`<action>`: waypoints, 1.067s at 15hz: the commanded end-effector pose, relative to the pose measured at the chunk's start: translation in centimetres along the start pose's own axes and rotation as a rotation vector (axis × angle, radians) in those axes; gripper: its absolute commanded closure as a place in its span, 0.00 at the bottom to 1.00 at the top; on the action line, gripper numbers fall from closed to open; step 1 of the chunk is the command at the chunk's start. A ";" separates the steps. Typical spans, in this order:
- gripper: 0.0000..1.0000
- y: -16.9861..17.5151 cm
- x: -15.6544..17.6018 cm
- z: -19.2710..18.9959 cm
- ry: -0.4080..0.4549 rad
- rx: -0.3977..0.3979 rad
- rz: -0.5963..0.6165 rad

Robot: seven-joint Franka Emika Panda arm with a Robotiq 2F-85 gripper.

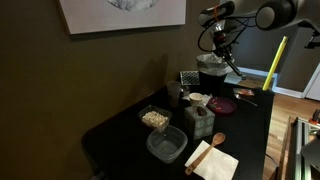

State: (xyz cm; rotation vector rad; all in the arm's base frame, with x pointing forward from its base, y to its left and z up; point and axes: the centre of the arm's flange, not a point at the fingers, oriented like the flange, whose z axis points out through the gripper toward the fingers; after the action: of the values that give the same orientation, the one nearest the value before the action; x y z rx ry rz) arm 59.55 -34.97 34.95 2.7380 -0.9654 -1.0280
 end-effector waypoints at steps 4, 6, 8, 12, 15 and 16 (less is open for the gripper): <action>0.93 0.5 5.2 -1.1 -0.035 -0.017 0.002; 0.93 0.4 5.5 -1.0 -0.047 -0.018 0.005; 0.87 0.4 5.7 -1.0 -0.051 -0.018 0.010; 0.72 0.5 6.1 -0.9 -0.060 -0.020 0.020; 0.68 0.5 6.2 -0.9 -0.061 -0.018 0.026; 0.68 0.5 6.3 -0.9 -0.062 -0.020 0.030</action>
State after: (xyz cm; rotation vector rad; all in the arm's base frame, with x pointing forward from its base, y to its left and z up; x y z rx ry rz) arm 59.88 -36.89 32.22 2.6947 -0.9880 -1.1073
